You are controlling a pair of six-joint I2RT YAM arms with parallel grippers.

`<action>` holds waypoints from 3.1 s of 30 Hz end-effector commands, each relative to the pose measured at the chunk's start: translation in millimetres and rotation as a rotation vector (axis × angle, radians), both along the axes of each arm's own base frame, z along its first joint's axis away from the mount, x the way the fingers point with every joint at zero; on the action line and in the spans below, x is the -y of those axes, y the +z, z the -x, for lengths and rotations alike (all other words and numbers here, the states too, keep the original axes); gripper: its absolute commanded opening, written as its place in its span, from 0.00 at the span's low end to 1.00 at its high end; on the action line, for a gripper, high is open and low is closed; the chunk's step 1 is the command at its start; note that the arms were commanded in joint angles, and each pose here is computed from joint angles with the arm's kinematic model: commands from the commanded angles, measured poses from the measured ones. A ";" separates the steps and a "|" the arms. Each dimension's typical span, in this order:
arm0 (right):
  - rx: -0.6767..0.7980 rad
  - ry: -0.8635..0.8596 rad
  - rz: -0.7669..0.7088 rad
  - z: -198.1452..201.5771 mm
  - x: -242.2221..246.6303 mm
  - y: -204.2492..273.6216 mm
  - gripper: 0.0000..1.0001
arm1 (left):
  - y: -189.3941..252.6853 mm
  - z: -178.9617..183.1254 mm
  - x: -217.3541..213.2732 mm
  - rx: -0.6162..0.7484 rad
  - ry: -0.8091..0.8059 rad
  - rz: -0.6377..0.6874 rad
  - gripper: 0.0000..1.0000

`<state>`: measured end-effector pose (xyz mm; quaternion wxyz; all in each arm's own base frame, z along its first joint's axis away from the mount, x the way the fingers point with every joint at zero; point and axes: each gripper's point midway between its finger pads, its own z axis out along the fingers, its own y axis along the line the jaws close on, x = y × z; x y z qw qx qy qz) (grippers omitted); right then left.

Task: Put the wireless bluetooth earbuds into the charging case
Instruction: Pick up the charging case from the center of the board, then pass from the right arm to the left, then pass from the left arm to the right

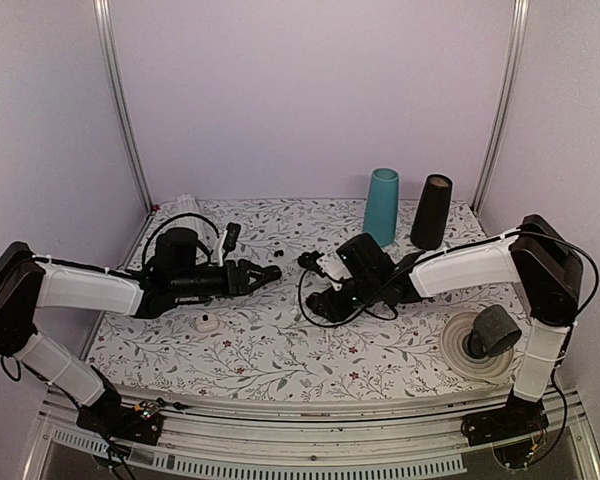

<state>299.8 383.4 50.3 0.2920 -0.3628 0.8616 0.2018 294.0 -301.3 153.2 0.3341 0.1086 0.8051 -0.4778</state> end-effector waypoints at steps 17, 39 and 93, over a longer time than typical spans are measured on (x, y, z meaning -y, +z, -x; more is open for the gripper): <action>0.247 0.087 -0.154 21.8 -34.1 113.4 0.48 | 5.1 15.2 47.5 -0.132 -0.213 0.108 0.53; 0.302 0.112 -0.140 28.2 -41.1 125.1 0.48 | 8.3 29.2 67.4 -0.192 -0.319 0.216 0.44; -0.041 0.348 -0.752 86.2 -35.2 257.3 0.53 | 137.2 85.3 52.2 0.548 -0.538 0.269 0.00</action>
